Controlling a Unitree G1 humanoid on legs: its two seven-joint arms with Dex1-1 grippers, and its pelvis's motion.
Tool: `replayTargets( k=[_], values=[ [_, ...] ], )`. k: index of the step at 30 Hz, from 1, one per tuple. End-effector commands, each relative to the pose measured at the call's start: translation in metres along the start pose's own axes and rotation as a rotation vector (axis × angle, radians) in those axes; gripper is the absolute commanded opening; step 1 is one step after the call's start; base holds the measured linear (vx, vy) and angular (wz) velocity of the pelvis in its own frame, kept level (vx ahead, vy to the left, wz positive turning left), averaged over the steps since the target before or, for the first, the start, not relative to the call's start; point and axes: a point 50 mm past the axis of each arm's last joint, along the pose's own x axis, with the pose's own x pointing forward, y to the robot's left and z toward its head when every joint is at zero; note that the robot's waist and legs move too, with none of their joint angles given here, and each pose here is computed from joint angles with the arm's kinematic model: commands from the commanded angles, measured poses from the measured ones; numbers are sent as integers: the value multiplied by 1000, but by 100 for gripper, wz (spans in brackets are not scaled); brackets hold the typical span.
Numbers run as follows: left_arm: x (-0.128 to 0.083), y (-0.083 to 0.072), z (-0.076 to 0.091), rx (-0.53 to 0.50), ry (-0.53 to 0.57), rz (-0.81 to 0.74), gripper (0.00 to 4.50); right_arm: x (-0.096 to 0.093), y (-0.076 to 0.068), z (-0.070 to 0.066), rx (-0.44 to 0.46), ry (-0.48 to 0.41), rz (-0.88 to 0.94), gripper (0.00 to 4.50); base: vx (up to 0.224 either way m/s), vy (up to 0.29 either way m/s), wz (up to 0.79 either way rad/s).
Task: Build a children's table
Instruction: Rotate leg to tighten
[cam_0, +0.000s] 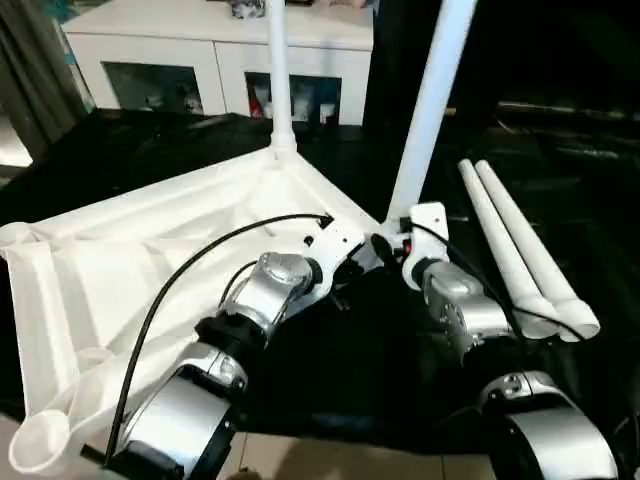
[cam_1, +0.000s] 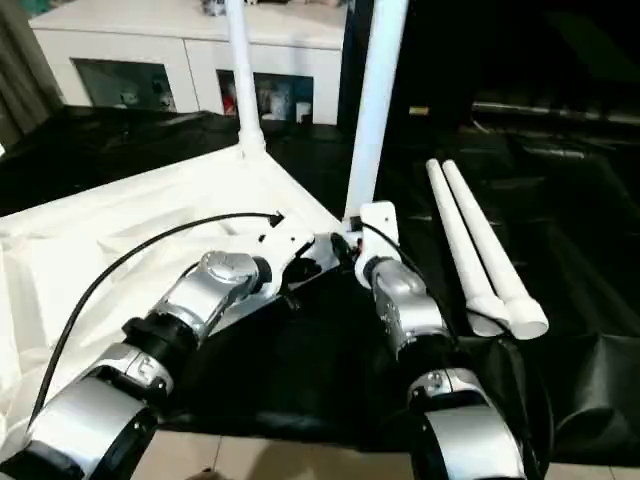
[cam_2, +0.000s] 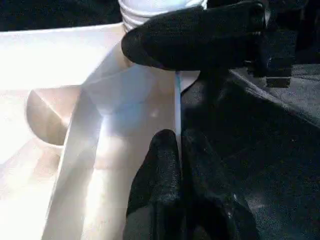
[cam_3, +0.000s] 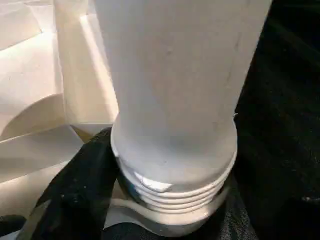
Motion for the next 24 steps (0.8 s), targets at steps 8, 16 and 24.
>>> replayTargets(
  k=[8, 16, 24],
  values=[
    [-15, 13, -3, 80, -68, -46, 0, -15, -8, 13, -97, -86, 265, 417, 0, 0, 0],
    [-37, 17, -12, 143, -114, -228, 0, -53, -20, 12, -280, -69, 605, 417, 0, 0, 0],
    [-57, 9, -19, 193, -112, -444, 0, -64, -24, 12, -355, -30, 687, 417, 0, 0, 0]
  ],
)
